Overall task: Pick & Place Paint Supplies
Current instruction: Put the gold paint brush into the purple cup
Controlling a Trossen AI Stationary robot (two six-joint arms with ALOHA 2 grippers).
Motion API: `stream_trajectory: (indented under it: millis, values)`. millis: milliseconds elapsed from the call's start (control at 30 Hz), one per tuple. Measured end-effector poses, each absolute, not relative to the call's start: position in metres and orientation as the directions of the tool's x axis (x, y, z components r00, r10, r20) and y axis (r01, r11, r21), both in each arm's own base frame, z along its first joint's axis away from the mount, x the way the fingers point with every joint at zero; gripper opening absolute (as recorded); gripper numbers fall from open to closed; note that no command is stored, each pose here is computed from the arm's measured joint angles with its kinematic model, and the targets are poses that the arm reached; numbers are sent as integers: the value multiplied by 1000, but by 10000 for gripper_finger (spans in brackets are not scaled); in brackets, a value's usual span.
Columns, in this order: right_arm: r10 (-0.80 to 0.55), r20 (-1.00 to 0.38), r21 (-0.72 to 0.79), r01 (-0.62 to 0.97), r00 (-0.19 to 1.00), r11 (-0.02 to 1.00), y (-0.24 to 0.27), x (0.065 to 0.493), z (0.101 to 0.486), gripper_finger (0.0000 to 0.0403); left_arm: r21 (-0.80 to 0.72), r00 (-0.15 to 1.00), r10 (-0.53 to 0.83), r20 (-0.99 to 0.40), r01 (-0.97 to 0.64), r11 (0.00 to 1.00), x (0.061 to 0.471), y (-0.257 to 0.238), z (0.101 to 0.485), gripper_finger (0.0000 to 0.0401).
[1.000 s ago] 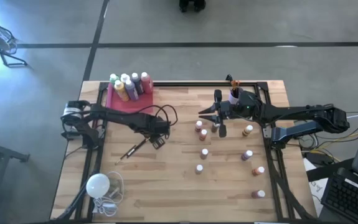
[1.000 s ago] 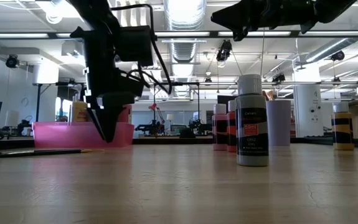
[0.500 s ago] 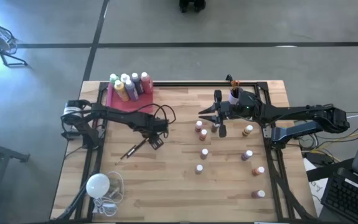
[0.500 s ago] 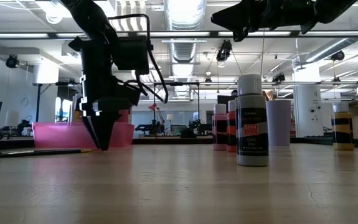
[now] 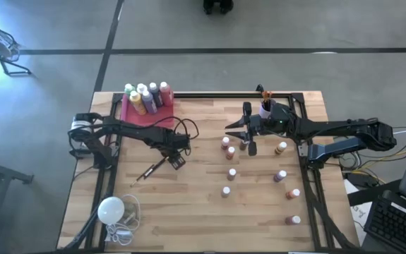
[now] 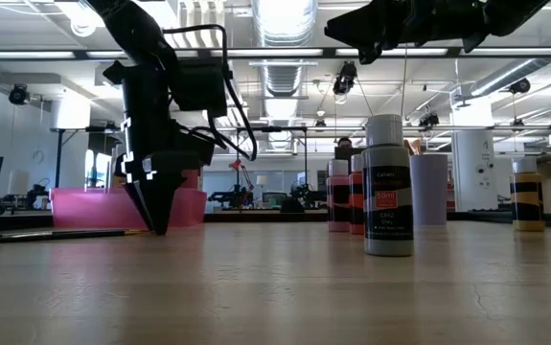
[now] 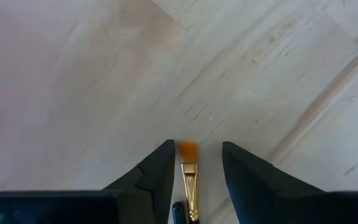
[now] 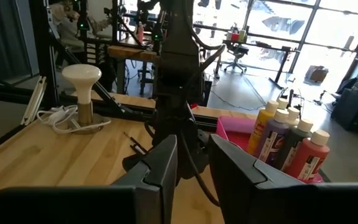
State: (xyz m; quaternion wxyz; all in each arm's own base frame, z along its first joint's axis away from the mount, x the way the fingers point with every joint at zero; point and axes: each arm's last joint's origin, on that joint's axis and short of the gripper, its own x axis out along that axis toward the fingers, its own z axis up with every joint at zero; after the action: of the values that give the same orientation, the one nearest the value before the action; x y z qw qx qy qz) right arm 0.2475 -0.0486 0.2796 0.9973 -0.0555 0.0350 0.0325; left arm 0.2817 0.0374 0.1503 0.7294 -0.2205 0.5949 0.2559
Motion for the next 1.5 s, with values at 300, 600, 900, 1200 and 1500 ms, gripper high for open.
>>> stream_trajectory:
  millis: [300, 600, 900, 1200, 1500]
  values:
    - [61, -74, -108, -69, 995, 992, -49, 248, 279, 54, -23, 160, 107, -981, -649, 760, 282, 37, 150, 79]
    - [61, -74, -109, -69, 995, 992, -49, 248, 279, 47, -31, 161, 105, -981, -672, 740, 282, 37, 150, 37]
    - [61, -74, -109, -69, 995, 992, -49, 248, 279, 70, -73, 201, 82, -976, -659, 749, 288, 37, 154, 6]
    - [61, -89, -100, -70, 994, 993, -49, 247, 278, 85, -308, 449, -91, -889, -440, 843, 310, 34, 165, 3]
    - [62, -117, -94, -73, 991, 993, -49, 247, 275, 85, -312, 682, -40, -730, -281, 907, 294, 29, 241, 1]
